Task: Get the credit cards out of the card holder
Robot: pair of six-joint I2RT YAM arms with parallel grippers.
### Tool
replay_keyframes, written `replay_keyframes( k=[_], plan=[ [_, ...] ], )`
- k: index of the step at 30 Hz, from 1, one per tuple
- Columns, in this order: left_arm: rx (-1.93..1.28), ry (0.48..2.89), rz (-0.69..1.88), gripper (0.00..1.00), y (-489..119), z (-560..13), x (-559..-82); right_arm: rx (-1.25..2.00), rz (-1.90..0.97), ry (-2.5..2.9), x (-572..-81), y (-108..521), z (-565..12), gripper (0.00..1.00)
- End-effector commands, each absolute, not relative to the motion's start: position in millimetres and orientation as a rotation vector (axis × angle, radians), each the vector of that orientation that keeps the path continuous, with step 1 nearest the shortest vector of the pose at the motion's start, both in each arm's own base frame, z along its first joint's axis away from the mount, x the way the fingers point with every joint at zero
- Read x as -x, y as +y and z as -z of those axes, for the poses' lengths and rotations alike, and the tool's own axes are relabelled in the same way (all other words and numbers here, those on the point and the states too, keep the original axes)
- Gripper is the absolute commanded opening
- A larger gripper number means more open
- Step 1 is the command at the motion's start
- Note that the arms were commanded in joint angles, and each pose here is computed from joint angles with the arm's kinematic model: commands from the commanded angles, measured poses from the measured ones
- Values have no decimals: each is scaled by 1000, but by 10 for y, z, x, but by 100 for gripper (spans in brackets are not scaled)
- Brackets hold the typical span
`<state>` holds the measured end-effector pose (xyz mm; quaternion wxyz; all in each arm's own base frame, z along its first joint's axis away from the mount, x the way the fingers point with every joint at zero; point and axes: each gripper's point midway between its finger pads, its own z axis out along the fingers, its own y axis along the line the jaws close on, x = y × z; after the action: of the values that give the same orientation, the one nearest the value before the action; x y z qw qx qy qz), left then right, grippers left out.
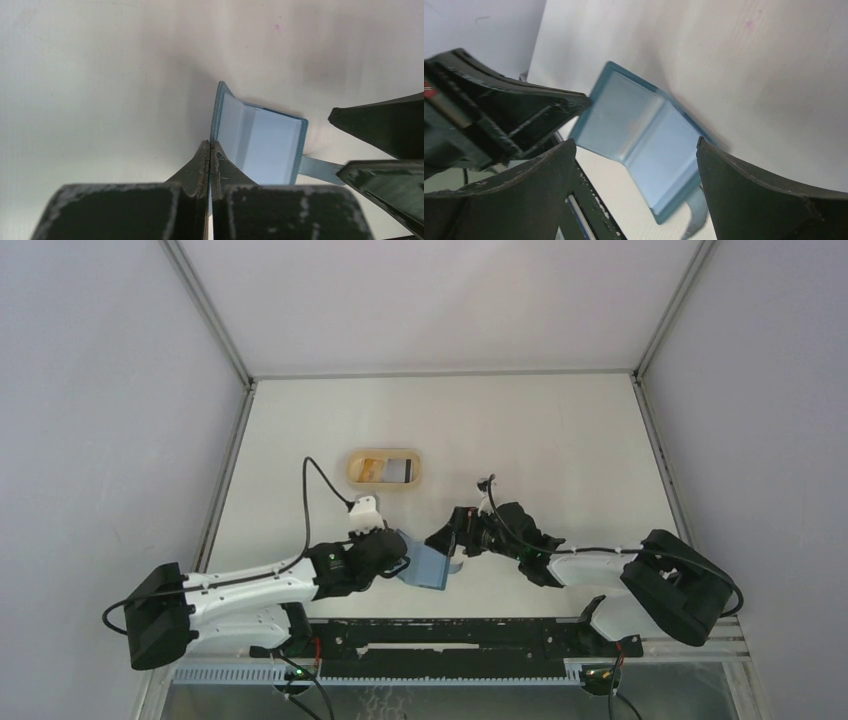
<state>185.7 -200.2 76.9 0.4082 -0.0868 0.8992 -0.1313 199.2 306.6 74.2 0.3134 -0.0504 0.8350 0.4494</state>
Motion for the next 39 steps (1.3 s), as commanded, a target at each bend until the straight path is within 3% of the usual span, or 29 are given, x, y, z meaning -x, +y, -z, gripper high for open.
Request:
replay_keyframes(
  k=[1,9,24,31,39],
  plan=[
    [253,2248,367,0,-2082,-757,-1878,160,-1297,2084,-1986,3167,-1134,100],
    [283,2239,347,0,-1995,-740,-1871,160,-1369,2081,-1856,3330,-1278,97],
    [315,2195,392,0,-1937,-924,-1873,127,-1253,2399,-1495,3460,-333,91],
    [326,2171,528,0,-2079,-1071,-1857,86,-1241,2492,-1439,3451,-25,89],
    [347,2232,616,0,-2314,-770,-1753,-12,-1375,2500,-1448,3434,65,88]
  ],
)
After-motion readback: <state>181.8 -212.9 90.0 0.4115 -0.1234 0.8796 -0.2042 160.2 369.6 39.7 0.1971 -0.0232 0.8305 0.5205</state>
